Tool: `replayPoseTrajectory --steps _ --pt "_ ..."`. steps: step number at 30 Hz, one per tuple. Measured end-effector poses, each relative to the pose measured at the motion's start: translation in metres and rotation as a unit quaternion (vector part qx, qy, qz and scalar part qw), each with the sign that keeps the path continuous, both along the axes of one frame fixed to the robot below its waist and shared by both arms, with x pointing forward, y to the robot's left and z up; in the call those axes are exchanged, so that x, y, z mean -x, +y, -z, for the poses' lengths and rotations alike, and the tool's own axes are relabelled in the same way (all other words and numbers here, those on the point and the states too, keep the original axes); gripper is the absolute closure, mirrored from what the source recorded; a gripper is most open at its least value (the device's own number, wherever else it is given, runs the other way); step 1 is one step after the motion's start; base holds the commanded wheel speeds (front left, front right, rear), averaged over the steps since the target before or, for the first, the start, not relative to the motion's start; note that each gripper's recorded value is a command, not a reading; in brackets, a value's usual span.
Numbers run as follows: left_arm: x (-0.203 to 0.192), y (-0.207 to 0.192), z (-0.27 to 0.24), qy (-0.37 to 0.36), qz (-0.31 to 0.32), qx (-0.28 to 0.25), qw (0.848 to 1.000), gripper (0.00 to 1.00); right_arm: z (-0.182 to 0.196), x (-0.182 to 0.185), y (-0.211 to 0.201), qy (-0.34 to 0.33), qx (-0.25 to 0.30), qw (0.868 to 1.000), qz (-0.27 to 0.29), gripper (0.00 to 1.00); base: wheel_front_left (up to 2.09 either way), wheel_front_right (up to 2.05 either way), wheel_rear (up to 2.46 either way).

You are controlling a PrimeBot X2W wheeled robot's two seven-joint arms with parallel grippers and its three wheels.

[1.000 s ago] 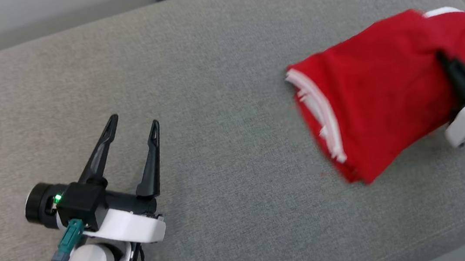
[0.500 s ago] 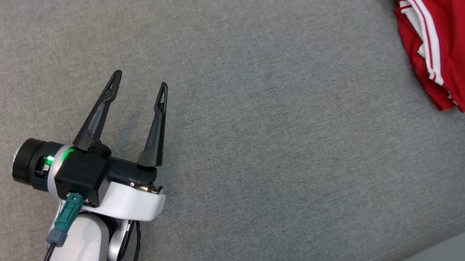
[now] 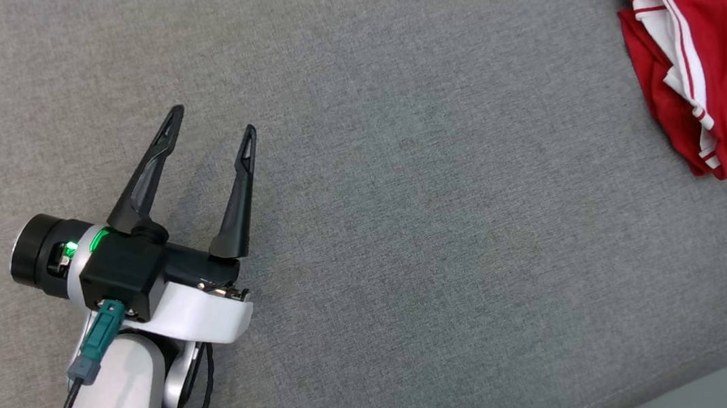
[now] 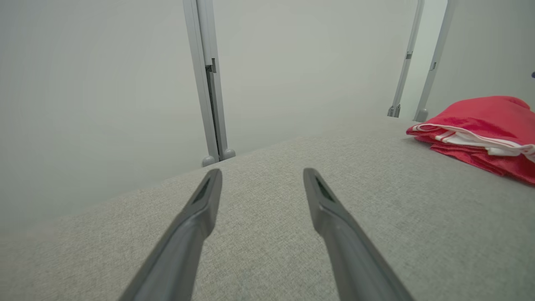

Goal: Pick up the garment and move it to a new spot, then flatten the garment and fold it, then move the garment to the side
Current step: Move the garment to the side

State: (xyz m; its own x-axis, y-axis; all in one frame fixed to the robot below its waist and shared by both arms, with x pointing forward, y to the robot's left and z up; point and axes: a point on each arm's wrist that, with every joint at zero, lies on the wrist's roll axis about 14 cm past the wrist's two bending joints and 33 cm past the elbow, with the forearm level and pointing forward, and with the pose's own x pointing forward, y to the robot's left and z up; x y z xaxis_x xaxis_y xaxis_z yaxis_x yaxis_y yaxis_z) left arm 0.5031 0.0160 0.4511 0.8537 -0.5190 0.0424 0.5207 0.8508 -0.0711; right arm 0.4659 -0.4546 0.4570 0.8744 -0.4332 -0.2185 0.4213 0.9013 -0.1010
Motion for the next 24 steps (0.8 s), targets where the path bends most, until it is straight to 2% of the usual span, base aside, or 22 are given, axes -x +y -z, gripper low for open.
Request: replayPoseTrajectory --steps 9,15,24 --pt "0.013 0.021 -0.017 0.001 -0.039 0.008 0.999 0.00 -0.023 0.023 0.044 -0.072 -0.008 0.997 -0.036 0.00 0.00 0.00 0.00" --pt "0.027 0.043 -0.029 0.002 -0.077 0.011 0.997 0.00 -0.030 0.036 0.102 -0.107 -0.016 0.990 -0.088 0.00 0.00 0.00 0.00" --pt "0.052 0.078 -0.039 0.007 -0.133 0.023 0.991 0.00 -0.041 0.042 0.189 -0.148 -0.043 0.974 -0.168 0.00 0.00 0.00 0.00"
